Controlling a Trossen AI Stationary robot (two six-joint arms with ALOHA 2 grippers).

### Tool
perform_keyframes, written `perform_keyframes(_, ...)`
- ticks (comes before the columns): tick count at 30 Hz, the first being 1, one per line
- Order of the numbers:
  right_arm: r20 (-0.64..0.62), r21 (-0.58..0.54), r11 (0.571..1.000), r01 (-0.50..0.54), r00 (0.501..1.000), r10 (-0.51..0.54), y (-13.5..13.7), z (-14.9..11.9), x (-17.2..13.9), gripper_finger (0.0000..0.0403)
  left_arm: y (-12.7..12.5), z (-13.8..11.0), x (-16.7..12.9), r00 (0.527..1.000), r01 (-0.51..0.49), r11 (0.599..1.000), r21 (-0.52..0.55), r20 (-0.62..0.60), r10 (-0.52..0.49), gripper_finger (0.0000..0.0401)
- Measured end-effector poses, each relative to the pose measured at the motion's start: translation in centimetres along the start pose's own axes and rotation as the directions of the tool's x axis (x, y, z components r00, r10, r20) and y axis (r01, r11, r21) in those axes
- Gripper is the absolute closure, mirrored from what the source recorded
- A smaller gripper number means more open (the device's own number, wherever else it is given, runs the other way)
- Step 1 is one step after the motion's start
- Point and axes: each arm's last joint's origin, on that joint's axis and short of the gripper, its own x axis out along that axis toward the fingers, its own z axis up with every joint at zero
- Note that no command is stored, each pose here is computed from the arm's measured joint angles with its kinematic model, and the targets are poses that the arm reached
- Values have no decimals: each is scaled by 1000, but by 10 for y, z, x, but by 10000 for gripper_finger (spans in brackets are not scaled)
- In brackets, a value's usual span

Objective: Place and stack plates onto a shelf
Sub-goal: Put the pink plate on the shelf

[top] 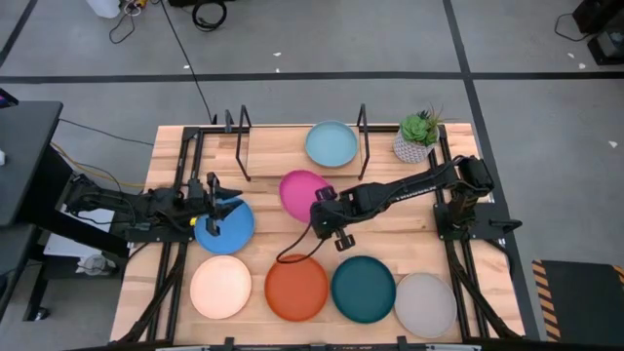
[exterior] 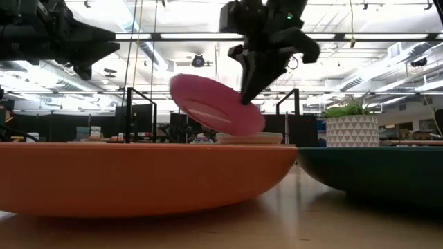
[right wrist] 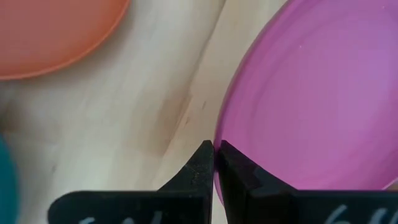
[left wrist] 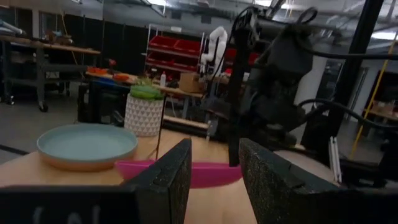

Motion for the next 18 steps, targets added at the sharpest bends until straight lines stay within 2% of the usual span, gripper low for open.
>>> perform_keyframes(3, 28, -66, 998, 1, 1000, 1, -1, 3, 0, 383, 0, 2, 0, 1000, 2, 1000, -11, 16, -2, 260)
perform_keyframes(7, 91, -147, 987, -61, 993, 75, 4, 8, -1, 383, -1, 4, 0, 999, 7, 999, -38, 39, -5, 260)
perform_keyframes(9, 120, -177, 981, -79, 988, 101, 5, 9, -1, 383, -1, 10, 0, 996, 14, 999, -32, 88, -11, 260)
perform_keyframes(13, 137, -222, 972, -71, 985, 104, 6, 8, 3, 383, -7, 26, 1, 992, 88, 995, 50, 83, -92, 260)
perform_keyframes(18, 139, -213, 975, -63, 986, 93, 3, 0, 13, 383, -11, 34, 9, 995, 87, 986, 143, 42, -94, 260)
